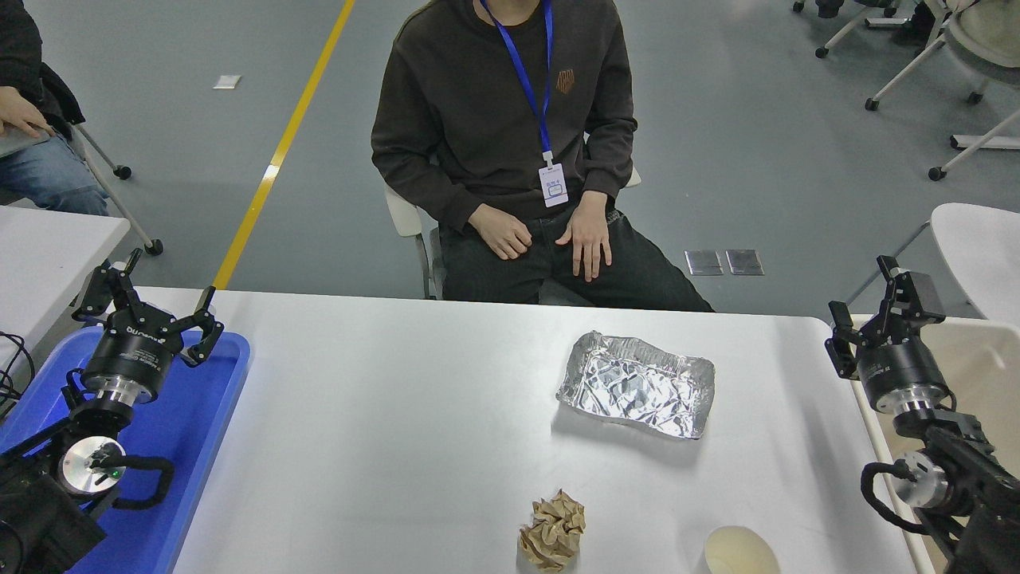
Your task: Clean the table surface
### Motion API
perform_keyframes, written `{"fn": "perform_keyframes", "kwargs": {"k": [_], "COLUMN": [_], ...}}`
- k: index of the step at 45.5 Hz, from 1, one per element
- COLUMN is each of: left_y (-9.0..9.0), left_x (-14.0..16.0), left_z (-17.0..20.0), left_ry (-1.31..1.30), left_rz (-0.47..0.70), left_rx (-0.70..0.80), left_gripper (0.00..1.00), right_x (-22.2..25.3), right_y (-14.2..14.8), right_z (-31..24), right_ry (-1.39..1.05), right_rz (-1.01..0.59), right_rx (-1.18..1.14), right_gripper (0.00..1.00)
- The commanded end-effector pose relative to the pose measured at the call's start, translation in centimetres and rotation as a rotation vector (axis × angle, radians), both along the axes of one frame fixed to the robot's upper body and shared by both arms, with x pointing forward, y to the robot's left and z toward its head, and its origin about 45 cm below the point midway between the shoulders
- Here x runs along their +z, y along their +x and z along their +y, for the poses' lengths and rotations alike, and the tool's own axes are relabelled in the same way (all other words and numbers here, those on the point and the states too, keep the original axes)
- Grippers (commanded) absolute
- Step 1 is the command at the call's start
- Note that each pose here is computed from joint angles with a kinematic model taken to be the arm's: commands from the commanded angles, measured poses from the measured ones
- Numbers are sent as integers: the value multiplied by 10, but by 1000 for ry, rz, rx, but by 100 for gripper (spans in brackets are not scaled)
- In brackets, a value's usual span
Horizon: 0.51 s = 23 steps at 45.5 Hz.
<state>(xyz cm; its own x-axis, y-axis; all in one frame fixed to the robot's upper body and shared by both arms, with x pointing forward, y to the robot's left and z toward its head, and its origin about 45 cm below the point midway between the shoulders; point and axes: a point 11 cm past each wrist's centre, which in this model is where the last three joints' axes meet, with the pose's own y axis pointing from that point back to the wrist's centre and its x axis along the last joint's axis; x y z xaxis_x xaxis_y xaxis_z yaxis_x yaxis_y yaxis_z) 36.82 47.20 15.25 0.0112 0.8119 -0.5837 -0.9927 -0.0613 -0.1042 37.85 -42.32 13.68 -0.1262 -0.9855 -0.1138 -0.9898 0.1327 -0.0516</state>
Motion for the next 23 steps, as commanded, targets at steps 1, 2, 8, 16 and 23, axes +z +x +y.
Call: {"fn": "perform_keyframes", "kwargs": {"k": [1, 2, 8, 16, 23], "left_y": [0, 0, 0, 0, 0], "left_x": [0, -1, 0, 0, 0], "left_z": [-1, -1, 0, 0, 0], "left_ry": [1, 2, 3, 3, 3], "left_rz": [1, 3, 2, 2, 2], "left_rx": [-3, -5, -1, -1, -1], "left_gripper": [100, 100, 100, 100, 100], "right_x": [-1, -1, -2, -2, 0], "right_y": [-1, -1, -1, -1, 0], "right_z": [-3, -4, -3, -3, -2], "right_ry": [-4, -5, -4, -3, -1], "right_rz": [2, 3, 5, 5, -1], "right_rx": [-11, -14, -11, -10, -5], "right_gripper": [98, 98, 98, 98, 98]}}
